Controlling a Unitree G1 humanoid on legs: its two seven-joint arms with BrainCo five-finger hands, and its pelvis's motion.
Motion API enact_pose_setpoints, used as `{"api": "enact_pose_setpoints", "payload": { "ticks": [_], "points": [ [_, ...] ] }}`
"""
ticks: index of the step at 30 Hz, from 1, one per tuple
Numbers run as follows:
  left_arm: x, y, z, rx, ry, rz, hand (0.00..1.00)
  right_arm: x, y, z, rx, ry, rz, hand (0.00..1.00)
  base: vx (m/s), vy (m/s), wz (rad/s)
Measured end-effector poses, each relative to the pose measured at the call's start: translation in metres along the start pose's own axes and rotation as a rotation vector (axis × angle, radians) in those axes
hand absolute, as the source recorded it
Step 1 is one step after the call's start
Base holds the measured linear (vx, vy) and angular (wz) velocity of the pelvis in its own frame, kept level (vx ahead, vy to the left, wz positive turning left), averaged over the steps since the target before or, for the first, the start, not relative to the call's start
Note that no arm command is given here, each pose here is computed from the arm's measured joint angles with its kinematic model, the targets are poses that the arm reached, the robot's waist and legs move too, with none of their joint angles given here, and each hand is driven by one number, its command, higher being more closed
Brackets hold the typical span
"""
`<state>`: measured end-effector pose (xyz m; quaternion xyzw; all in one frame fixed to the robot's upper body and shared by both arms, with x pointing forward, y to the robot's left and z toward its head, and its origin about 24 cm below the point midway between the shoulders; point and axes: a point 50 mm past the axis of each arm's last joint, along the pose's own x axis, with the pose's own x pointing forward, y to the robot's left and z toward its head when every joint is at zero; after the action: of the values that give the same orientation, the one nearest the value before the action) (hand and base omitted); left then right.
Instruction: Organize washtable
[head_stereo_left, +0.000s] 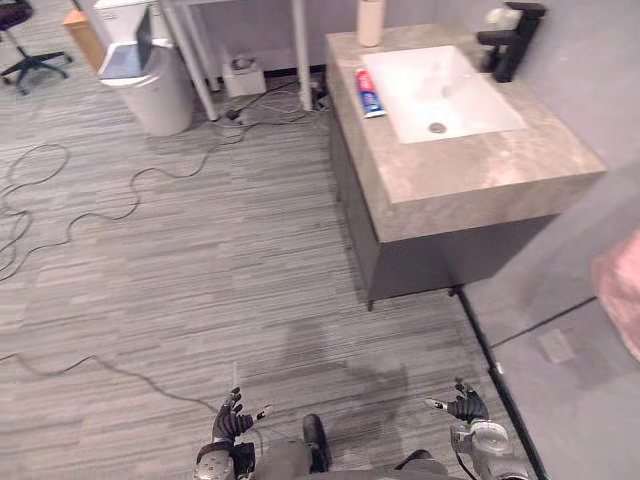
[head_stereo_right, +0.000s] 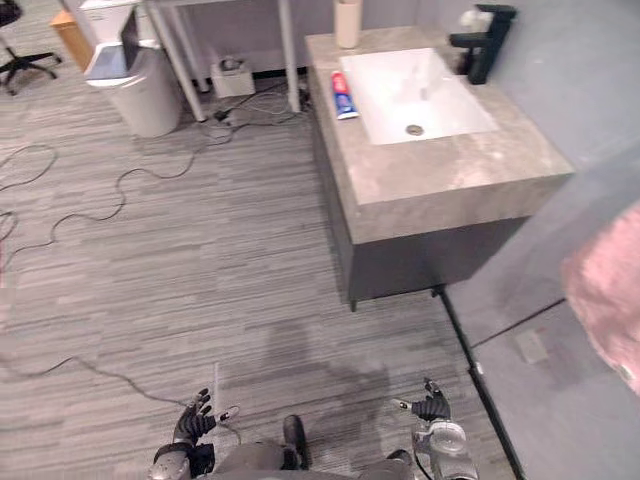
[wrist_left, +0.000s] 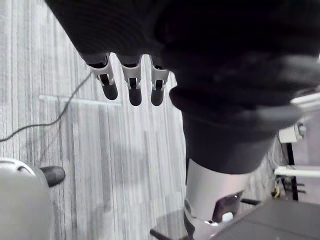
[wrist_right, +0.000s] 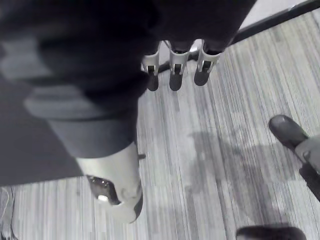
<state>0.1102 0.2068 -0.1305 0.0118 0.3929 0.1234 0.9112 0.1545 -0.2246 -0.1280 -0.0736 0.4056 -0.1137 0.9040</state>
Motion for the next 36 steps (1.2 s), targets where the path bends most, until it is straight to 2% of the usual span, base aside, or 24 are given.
{"api": "enact_pose_setpoints", "payload": {
  "ticks": [6, 14, 23, 26, 28, 30, 33, 36],
  "points": [
    [0.006, 0.002, 0.016, 0.078, -0.049, -0.024, 0.00, -0.008, 0.009, -0.016, 0.004, 0.041, 0.031, 0.00, 0.13, 0.062, 0.81],
    [0.005, -0.009, 0.015, 0.061, -0.048, -0.051, 0.00, -0.018, 0.018, -0.031, 0.032, 0.063, 0.047, 0.00, 0.23, -0.117, 0.77],
    [0.003, -0.023, 0.030, -0.017, -0.110, -0.076, 0.00, -0.022, 0.029, -0.016, 0.093, -0.021, 0.057, 0.00, 0.33, -0.081, -0.03],
    [0.006, -0.021, 0.039, -0.026, -0.137, -0.065, 0.00, -0.018, 0.024, -0.010, 0.128, -0.030, 0.036, 0.00, 0.28, 0.177, -0.25],
    [0.005, -0.018, 0.028, -0.030, -0.097, -0.052, 0.00, -0.016, 0.015, -0.021, 0.108, 0.023, 0.017, 0.00, 0.43, 0.443, -0.29],
    [0.008, -0.011, 0.029, -0.027, -0.091, -0.027, 0.00, -0.017, 0.028, -0.024, 0.101, 0.045, 0.058, 0.00, 0.36, 0.323, -0.26],
    [0.009, -0.002, 0.031, -0.025, -0.095, 0.001, 0.00, -0.015, 0.029, -0.014, 0.114, 0.009, 0.058, 0.00, 0.26, 0.218, -0.35],
    [0.004, -0.007, 0.029, 0.012, -0.105, -0.033, 0.00, -0.016, 0.030, -0.010, 0.127, -0.017, 0.058, 0.00, 0.27, 0.211, -0.58]
  ]
}}
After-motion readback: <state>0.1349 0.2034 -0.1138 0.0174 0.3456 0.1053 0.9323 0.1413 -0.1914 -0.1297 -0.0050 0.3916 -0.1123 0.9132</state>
